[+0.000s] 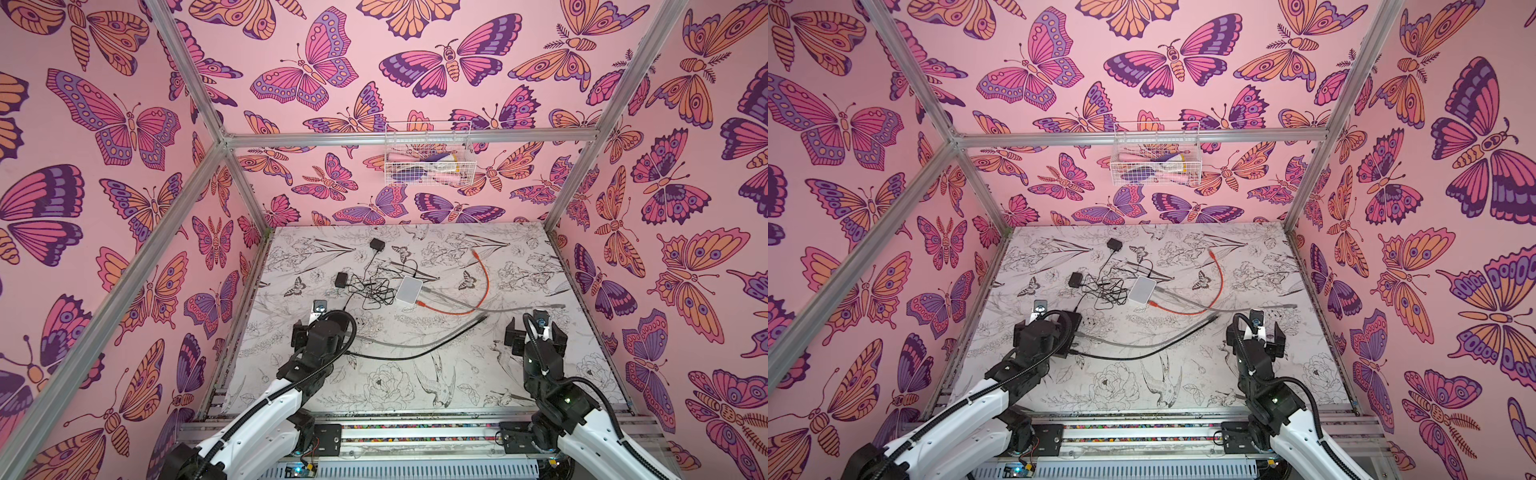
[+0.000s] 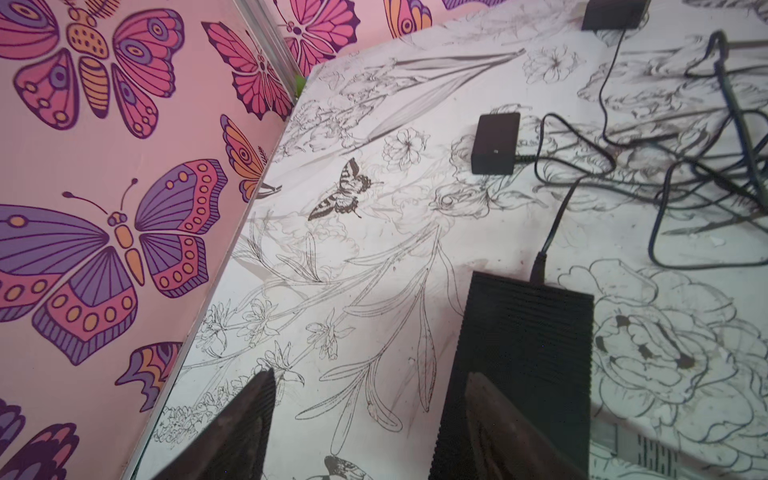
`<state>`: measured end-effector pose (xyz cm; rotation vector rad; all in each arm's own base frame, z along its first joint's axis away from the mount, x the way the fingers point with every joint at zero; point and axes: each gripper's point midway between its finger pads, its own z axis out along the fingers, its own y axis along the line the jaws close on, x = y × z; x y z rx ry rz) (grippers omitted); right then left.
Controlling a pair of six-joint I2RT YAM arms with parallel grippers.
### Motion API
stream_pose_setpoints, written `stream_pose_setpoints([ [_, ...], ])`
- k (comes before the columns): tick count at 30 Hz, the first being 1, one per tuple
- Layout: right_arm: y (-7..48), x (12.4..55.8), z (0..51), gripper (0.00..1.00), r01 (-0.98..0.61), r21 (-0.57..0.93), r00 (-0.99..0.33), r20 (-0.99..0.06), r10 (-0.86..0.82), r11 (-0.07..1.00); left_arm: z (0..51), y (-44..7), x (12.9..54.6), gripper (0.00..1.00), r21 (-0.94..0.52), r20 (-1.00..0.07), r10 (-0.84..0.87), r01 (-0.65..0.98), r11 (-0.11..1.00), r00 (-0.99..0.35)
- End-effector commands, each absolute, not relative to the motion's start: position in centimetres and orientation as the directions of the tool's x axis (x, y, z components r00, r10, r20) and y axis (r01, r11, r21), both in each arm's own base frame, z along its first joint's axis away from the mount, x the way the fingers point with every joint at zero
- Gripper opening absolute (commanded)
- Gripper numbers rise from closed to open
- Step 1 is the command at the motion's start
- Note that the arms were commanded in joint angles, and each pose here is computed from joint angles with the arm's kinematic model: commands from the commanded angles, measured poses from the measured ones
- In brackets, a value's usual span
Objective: Insert the plug into the switch port
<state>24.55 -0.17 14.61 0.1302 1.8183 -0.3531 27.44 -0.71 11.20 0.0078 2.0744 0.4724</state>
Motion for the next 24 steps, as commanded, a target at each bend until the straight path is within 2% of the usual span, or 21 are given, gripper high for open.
stream_pose_setpoints([
  [1, -0.6, 24.5, 15.1, 0.99, 0.299, -0.153, -0.239, -0.968, -0.082, 0.942, 10.7, -0.6, 27.2, 0.76, 0.309, -0.833, 0.167, -0.193, 0.931, -0.528],
  [9, -1.0, 24.6, 15.3, 0.99, 0.328, -0.156, -0.223, -0.971, -0.085, 0.932, 11.7, 0.3, 26.2, 0.82, 0.267, -0.88, 0.136, -0.238, 0.934, -0.455],
  [18, -0.9, 25.0, 16.1, 0.99, 0.341, -0.128, -0.166, -0.983, -0.074, 0.931, 11.9, 1.0, 26.0, 0.85, 0.27, -0.885, 0.12, -0.286, 0.919, -0.45],
  [24, -0.9, 24.9, 15.1, 0.99, 0.338, -0.144, -0.176, -0.98, -0.088, 0.93, 13.1, 1.1, 26.4, 0.87, 0.252, -0.924, 0.136, -0.303, 0.919, -0.358],
])
